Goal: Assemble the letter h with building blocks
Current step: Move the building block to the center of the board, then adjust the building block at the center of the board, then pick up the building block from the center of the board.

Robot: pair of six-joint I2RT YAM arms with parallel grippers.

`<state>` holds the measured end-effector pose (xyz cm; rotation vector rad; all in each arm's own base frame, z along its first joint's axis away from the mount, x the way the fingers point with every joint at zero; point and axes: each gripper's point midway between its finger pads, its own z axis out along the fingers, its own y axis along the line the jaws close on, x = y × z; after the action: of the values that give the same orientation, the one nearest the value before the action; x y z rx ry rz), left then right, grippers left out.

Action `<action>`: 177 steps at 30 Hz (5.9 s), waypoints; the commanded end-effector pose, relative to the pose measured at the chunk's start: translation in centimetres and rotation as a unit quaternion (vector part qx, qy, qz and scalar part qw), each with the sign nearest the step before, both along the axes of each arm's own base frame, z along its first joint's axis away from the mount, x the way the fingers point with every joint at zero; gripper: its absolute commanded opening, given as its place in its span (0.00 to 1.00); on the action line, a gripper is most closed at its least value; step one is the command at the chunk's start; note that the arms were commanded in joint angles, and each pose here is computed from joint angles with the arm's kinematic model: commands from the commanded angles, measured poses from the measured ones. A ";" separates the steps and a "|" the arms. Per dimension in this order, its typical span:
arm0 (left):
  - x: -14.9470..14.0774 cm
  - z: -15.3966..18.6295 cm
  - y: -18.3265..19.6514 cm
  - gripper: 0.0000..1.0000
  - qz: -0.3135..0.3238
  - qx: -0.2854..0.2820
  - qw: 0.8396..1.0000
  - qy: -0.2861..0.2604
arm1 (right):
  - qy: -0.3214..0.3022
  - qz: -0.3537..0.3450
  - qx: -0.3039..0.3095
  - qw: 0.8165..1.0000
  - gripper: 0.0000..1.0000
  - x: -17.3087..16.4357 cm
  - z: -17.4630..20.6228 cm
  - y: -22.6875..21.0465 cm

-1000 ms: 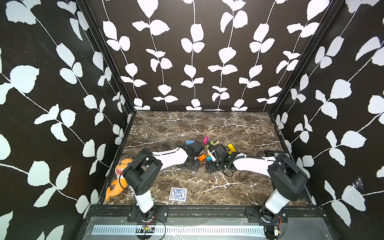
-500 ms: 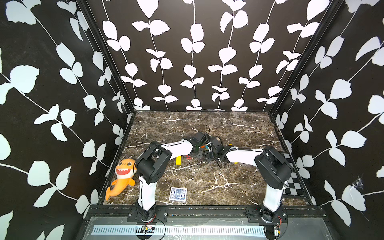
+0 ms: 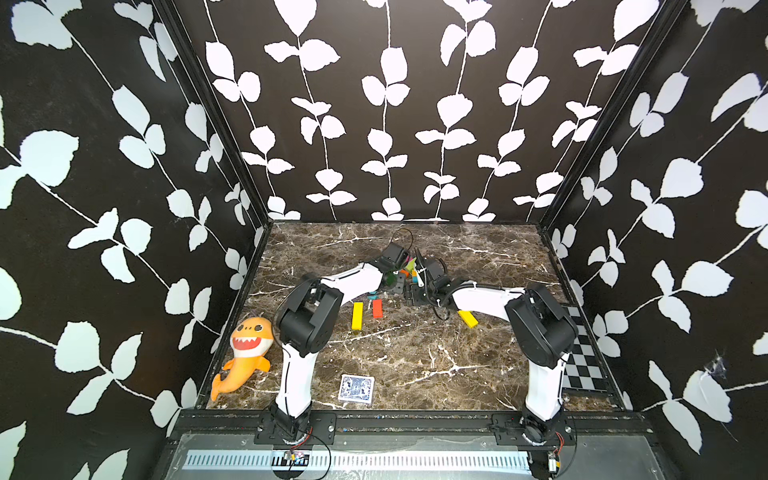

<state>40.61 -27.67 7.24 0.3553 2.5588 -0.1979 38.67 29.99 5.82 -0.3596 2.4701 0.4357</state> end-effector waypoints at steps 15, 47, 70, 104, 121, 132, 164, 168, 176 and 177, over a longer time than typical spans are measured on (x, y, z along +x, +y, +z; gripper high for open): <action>-12.3 -1.3 2.4 0.77 -0.040 0.035 0.997 0.047 | 0.008 -0.006 0.076 0.997 0.94 -5.1 2.3 -1.9; -7.4 -5.1 3.3 0.32 -0.064 0.137 0.987 0.048 | -0.027 -0.030 0.067 0.997 0.94 -6.1 4.5 -4.5; -17.0 -2.6 -0.4 0.80 -0.188 0.079 0.977 0.064 | -0.035 -0.055 0.089 0.994 0.98 -6.1 6.4 -6.4; -16.6 -5.5 2.9 0.80 -0.096 0.093 0.983 0.124 | -0.045 -0.094 0.099 0.990 0.98 -6.4 6.4 -9.8; -14.9 -4.9 -1.0 0.88 -0.074 0.041 0.990 0.114 | -0.050 -0.112 0.099 0.987 0.99 -6.1 6.4 -11.0; -12.9 -5.1 -1.0 0.83 -0.079 0.093 0.988 0.094 | -0.051 -0.115 0.109 0.986 0.99 -6.1 6.6 -11.3; -19.2 -0.1 7.7 0.49 0.045 0.058 0.994 0.080 | -0.047 -0.121 0.114 0.985 0.99 -6.2 6.3 -11.9; -20.4 -2.4 9.9 0.48 0.074 0.051 0.989 0.115 | -0.046 -0.121 0.116 0.985 0.99 -6.1 6.3 -11.9; -18.4 -3.1 10.8 0.48 0.089 0.053 0.988 0.114 | -0.043 -0.124 0.115 0.985 0.99 -6.1 6.1 -12.1; -18.2 -3.2 10.9 0.48 0.092 0.051 0.988 0.113 | -0.044 -0.125 0.115 0.985 0.99 -6.1 6.1 -12.1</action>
<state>21.54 -16.45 3.75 0.1439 2.8269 -0.0167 32.39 17.92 11.35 0.0094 2.3382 0.5568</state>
